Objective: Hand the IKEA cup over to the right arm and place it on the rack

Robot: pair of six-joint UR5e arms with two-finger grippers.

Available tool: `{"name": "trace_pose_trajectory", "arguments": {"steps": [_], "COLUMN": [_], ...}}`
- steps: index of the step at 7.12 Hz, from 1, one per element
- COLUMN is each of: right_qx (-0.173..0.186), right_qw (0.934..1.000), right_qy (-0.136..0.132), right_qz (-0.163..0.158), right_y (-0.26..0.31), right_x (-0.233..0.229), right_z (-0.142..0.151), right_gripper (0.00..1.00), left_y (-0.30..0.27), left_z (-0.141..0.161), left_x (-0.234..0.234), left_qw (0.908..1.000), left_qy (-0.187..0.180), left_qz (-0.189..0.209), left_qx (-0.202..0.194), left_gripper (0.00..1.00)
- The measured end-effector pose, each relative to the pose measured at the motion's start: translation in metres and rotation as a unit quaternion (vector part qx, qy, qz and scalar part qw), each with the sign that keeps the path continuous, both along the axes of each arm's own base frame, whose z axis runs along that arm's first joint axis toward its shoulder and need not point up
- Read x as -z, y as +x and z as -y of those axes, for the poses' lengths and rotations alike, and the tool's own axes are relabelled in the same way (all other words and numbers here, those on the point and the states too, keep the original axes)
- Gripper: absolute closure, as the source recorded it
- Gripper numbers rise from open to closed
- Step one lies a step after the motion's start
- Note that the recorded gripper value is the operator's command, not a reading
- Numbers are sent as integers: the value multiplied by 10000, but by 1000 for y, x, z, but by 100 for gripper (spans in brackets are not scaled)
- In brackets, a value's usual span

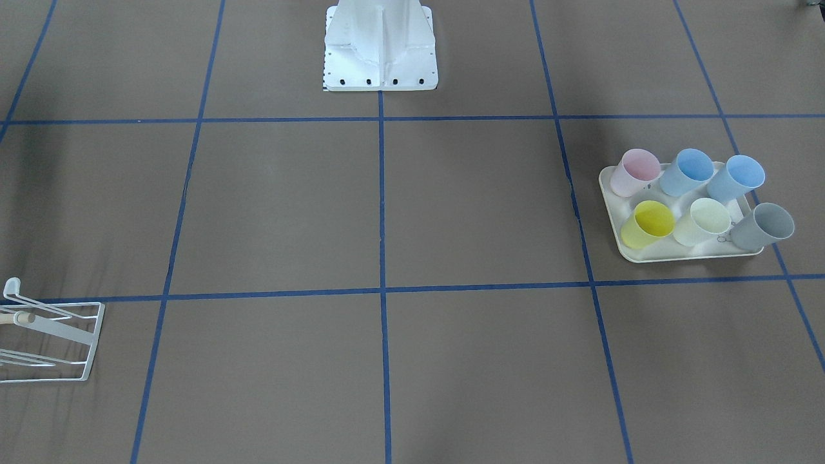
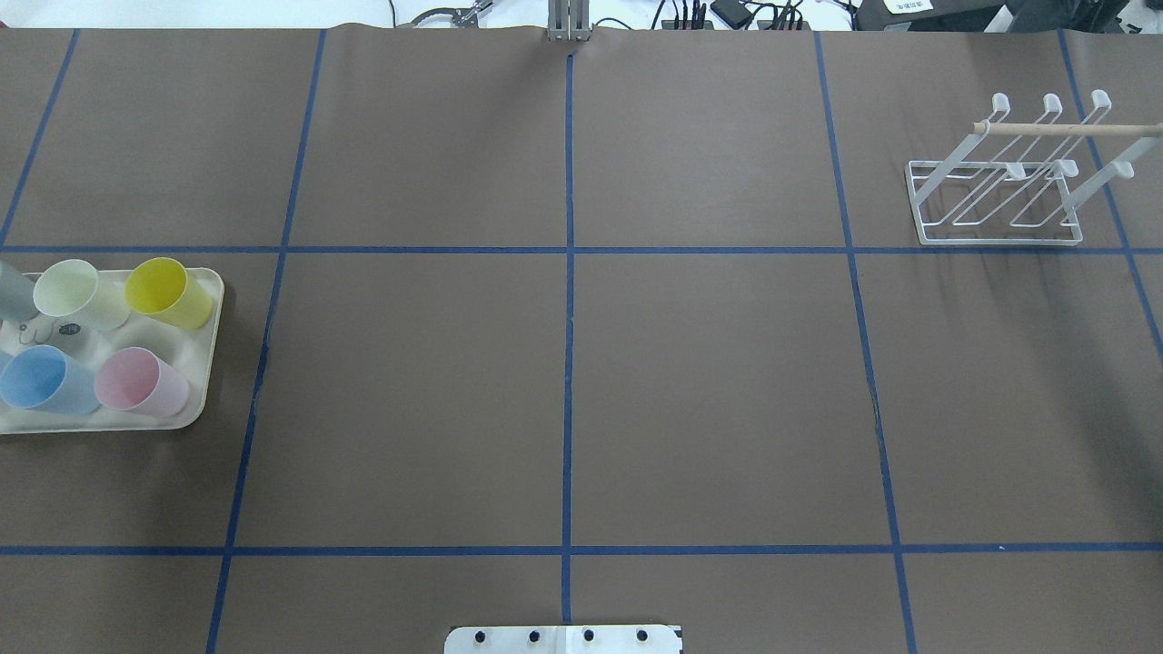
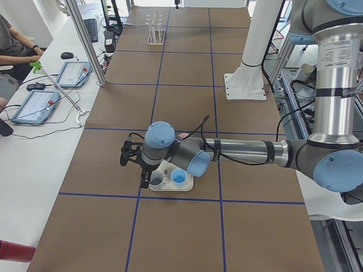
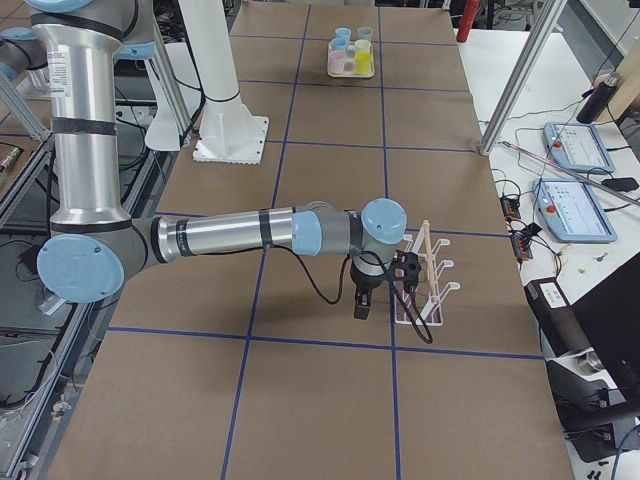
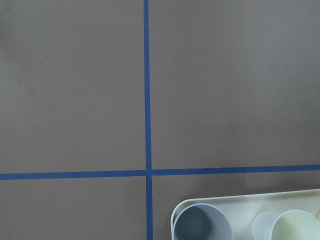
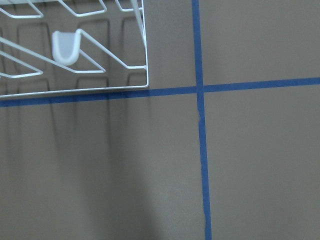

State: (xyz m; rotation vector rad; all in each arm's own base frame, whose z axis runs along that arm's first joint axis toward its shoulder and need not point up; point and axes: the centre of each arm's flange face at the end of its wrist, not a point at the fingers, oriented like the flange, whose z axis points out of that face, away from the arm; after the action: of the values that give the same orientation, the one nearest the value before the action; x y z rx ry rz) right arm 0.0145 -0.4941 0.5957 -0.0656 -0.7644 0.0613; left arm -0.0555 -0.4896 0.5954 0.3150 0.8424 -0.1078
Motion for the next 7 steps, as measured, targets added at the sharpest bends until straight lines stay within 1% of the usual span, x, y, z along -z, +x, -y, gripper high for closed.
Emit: {"name": "trace_pose_trajectory", "arguments": {"steps": [2, 5, 7], "right_qx": [7, 40, 104], "right_qw": [10000, 10000, 9999], "right_qy": [-2, -7, 28], "right_qz": [3, 9, 30], "right_y": [-1, -6, -14], "right_x": [0, 1, 6], "right_z": [0, 1, 4], "right_gripper": [0, 0, 0], "left_y": [-3, -4, 0], "left_z": [-6, -15, -17], "left_x": [6, 2, 10], "left_qw": [10000, 9999, 9999], "left_qy": [58, 31, 109], "left_qz": [10, 50, -105], "left_qx": [30, 93, 6], "left_gripper": [0, 0, 0]}}
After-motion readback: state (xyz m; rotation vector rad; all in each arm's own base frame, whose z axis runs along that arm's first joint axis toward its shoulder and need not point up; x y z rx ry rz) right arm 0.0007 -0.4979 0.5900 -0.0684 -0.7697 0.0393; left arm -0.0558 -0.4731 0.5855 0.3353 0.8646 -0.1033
